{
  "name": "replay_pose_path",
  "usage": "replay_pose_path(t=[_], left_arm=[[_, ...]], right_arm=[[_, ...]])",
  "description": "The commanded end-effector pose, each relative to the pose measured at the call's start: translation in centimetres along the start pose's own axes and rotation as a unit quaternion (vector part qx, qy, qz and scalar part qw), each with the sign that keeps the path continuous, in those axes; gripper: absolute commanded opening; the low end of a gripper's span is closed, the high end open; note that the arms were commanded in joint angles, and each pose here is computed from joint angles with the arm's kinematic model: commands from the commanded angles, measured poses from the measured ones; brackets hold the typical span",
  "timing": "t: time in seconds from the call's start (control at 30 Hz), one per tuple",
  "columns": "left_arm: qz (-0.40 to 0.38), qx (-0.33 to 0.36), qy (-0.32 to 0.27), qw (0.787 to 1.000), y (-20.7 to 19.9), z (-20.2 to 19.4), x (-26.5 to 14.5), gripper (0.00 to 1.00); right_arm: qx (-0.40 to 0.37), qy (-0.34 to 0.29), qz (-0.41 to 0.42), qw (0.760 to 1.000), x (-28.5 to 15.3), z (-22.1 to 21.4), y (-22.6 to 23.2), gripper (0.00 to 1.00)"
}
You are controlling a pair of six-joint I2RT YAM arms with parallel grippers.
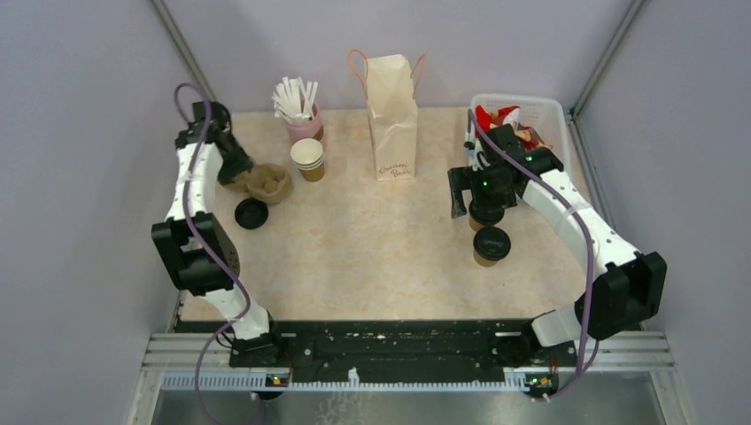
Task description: Pack the takeout coffee
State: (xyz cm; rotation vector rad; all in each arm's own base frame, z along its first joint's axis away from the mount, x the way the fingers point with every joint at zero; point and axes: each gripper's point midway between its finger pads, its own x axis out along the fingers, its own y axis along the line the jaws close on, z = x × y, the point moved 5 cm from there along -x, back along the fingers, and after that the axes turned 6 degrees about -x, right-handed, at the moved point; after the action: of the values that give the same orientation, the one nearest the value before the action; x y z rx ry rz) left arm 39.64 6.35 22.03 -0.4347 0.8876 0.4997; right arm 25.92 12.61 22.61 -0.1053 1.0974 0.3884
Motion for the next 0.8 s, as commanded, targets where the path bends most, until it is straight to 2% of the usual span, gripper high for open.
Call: replay_pose_path(t=[0.0, 0.07, 0.43, 0.77], left_arm=[[-0.030, -0.158, 0.051, 0.986, 3.1, -0.7, -0.2, 0.52], [-0.047, -0.172, 0.070, 0.982, 3.3, -0.8, 0.4, 0.50], [-0.035, -0.201, 0.126, 0.971, 3.1, -1.0, 3.3, 0.42], [-0.010, -0.189, 0.115, 0.975, 3.6, -0.2, 4.8, 0.31]], right_arm=[[-0.017, -0.033, 0.008, 0.999, -1.1, 0.2, 0.6, 0.99], [-0.017, -0.034, 0.005, 0.999, -1.0, 0.2, 0.6, 0.99], [-0.018, -0.031, -0.003, 0.999, -0.8, 0.3, 0.4, 0.99], [-0.018, -0.026, -0.006, 0.999, -0.5, 0.4, 0.3, 0.99]])
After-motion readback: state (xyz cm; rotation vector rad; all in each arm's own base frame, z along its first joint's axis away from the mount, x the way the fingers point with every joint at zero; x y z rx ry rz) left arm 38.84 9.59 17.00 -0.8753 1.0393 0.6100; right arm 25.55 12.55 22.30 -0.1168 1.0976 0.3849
